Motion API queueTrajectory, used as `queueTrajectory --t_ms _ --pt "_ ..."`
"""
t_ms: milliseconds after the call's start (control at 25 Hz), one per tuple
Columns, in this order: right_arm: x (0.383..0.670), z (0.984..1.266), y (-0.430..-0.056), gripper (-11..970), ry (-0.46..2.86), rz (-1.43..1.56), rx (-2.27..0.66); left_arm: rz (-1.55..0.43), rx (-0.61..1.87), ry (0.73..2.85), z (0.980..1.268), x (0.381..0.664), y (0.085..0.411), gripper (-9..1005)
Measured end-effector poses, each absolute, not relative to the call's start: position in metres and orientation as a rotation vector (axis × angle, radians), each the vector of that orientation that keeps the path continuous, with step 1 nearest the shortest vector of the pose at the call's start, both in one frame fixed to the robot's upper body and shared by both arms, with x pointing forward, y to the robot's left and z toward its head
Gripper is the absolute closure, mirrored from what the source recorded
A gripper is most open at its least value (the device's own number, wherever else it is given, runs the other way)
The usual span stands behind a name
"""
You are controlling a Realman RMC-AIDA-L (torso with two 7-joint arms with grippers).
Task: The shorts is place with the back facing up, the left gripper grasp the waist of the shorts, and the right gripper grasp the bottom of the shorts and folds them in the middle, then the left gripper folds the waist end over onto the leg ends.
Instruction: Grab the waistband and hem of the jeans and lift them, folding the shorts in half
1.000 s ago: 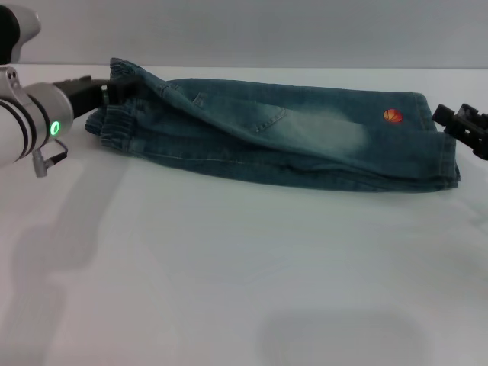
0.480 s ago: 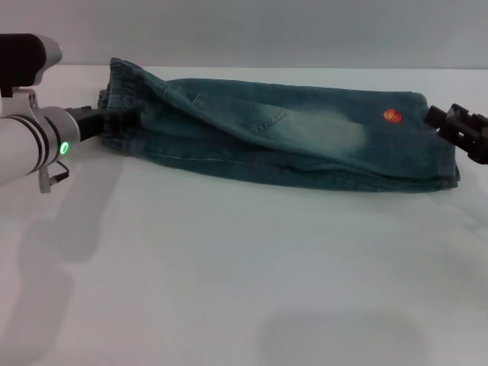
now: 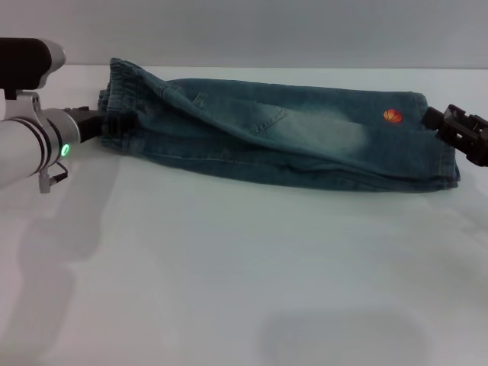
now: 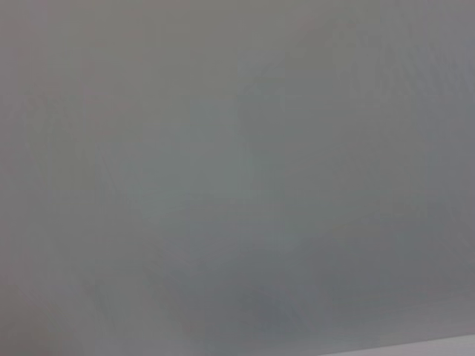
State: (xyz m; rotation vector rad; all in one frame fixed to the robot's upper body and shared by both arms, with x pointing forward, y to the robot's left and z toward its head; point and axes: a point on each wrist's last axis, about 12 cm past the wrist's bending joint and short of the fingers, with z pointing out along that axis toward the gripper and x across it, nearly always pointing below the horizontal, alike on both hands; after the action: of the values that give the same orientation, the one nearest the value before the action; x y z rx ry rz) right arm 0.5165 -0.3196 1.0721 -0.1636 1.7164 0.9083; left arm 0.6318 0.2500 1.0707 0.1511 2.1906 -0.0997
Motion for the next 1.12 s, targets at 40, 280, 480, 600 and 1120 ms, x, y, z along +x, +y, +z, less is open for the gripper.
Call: queueTrajectory --t_ms 40,280,480,600,1120 --pt "0.5165 1.072 -0.3195 331 1.717 0.909 -0.164 -0.099 0.153 2.19 1.0708 0.6319 0.2498 178" --pt "0.5171 1.0705 -0.3177 334 1.719 0.92 -0.158 -0.1 0.159 2.188 1.0715 0.6321 0.2489 193" --pt "0.5169 1.0696 -0.3172 337 1.721 0.925 -0.156 -0.088 0.17 2.2 1.0686 0.6315 0.2503 206" --pt "0.5167 1.0697 -0.3169 338 1.72 0.928 -0.157 -0.089 0.174 2.209 1.0679 0.6312 0.2495 214" --pt "0.5155 1.0733 -0.3178 345 1.7 0.955 -0.159 -0.073 0.177 2.198 1.0622 0.6316 0.2489 283"
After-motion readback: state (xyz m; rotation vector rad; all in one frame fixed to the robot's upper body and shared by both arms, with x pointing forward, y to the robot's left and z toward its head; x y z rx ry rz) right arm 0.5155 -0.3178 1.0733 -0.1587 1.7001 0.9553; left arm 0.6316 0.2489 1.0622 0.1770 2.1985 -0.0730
